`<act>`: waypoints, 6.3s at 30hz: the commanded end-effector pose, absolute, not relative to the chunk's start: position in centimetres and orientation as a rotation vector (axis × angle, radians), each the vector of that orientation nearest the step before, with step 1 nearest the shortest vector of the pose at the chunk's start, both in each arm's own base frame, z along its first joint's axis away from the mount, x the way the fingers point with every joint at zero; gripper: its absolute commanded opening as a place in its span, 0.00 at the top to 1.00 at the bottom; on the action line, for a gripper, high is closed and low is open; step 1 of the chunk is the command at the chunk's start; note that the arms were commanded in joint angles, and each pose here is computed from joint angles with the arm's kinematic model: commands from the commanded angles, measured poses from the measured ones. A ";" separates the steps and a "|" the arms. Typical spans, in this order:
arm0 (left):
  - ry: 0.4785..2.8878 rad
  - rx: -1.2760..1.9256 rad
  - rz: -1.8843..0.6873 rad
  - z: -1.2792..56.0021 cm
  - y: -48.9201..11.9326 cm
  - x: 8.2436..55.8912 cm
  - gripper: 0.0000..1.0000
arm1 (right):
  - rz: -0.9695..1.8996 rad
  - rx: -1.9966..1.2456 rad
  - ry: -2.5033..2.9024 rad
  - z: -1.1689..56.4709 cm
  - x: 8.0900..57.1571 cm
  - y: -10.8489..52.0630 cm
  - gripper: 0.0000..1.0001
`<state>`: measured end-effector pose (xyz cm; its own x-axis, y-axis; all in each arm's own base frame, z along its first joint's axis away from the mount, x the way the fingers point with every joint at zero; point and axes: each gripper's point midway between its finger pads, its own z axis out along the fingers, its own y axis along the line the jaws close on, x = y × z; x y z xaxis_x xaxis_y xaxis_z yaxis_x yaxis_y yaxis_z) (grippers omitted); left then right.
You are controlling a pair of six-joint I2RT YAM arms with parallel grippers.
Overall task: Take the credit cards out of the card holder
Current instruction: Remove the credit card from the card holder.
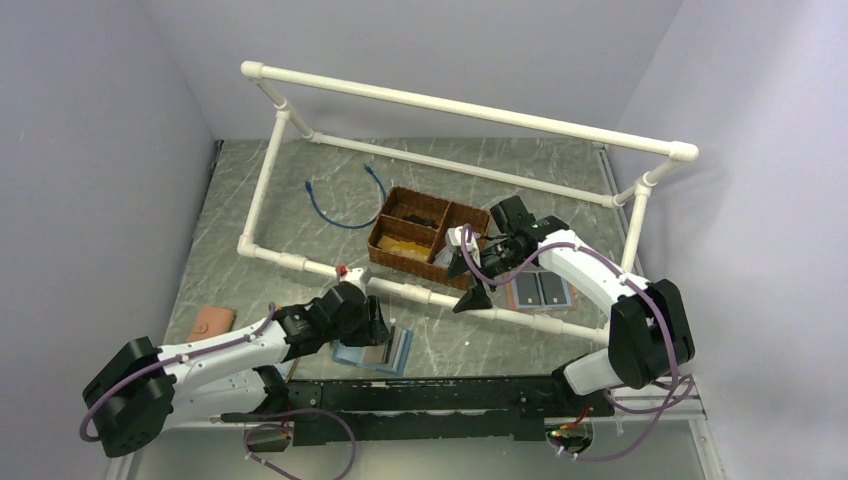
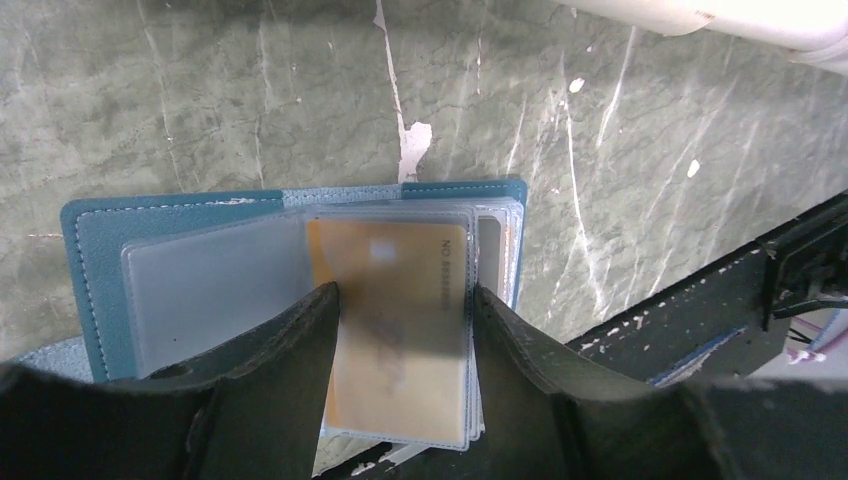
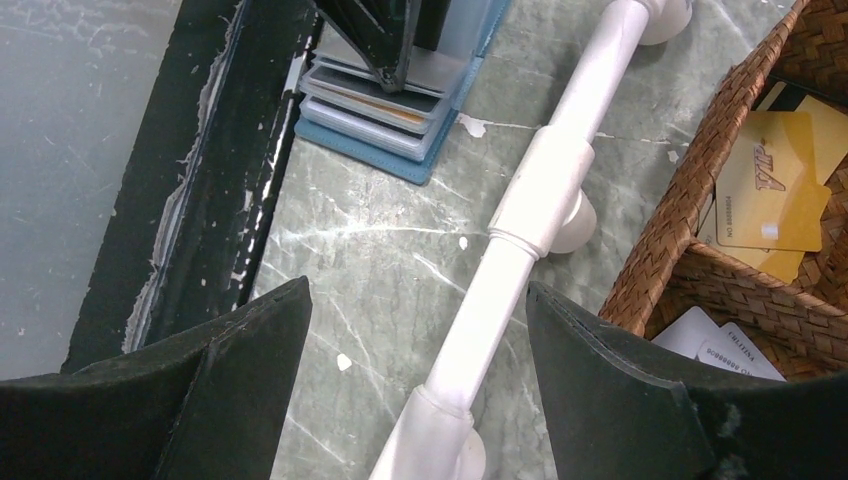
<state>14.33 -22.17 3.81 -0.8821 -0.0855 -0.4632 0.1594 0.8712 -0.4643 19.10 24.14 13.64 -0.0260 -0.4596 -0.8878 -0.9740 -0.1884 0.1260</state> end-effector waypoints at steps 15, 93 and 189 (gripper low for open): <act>2.644 -0.002 -0.712 2.9 -20.8 13.3 0.38 | 1.249 -1.846 1.406 13.1 16.3 27.6 0.20; 2.600 -0.136 -0.829 2.5 -19.3 12.8 0.24 | 1.191 -1.648 2.042 6.5 15.4 41.2 0.93; 2.596 -0.291 -0.594 5.3 -15.0 13.1 1.00 | 1.394 -1.795 1.949 8.0 13.6 40.3 0.71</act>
<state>11.92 -15.14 3.62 -0.8993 -0.2739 -0.3409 -0.0977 0.8857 -0.4539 13.69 39.46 5.78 -0.3041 -0.7400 -0.5999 -0.8452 -0.0809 0.5283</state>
